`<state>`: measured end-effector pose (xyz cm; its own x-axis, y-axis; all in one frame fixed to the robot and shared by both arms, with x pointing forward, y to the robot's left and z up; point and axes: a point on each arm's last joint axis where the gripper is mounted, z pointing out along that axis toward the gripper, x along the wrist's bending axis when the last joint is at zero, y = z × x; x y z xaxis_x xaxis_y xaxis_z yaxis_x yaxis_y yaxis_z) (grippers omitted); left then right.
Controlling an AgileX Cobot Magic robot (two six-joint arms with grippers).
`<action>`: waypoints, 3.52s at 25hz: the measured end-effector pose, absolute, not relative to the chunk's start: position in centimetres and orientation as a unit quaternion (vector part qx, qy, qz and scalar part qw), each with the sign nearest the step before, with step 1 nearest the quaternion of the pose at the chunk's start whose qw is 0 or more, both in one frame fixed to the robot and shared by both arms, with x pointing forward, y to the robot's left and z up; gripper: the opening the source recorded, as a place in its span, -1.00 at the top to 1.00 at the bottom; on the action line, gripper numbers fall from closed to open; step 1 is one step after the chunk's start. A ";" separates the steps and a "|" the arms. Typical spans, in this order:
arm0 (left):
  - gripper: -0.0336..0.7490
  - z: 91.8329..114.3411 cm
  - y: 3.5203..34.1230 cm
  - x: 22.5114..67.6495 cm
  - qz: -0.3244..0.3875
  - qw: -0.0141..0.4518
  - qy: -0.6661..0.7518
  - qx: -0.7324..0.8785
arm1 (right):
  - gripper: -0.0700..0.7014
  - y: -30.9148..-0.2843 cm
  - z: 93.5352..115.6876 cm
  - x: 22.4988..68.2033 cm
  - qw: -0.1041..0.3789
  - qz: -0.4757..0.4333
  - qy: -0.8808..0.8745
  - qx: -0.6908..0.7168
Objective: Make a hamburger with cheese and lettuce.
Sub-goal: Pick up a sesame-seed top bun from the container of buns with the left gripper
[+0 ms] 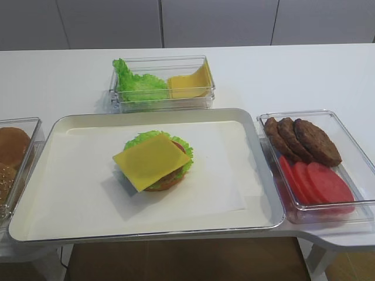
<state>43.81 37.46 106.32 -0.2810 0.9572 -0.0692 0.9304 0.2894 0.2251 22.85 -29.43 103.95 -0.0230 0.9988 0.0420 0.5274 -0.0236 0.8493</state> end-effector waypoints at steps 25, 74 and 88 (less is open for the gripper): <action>-0.20 103.5 39.1 45.7 0.026 0.095 0.769 0.632 | -0.51 -29.4 104.0 22.9 0.327 0.361 0.617 0.618; 0.24 102.9 38.9 46.3 0.006 0.109 0.757 0.644 | -0.51 -29.4 104.0 22.9 0.327 0.361 0.617 0.618; 0.50 104.4 38.7 46.1 0.035 0.133 0.756 0.641 | -0.51 -29.4 104.0 22.9 0.327 0.361 0.617 0.618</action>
<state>46.08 38.67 104.41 -0.1441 0.9772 -0.1557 0.9585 0.1770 0.2237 22.85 -29.43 103.95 -0.0228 0.9988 0.0424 0.5274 -0.0240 0.8493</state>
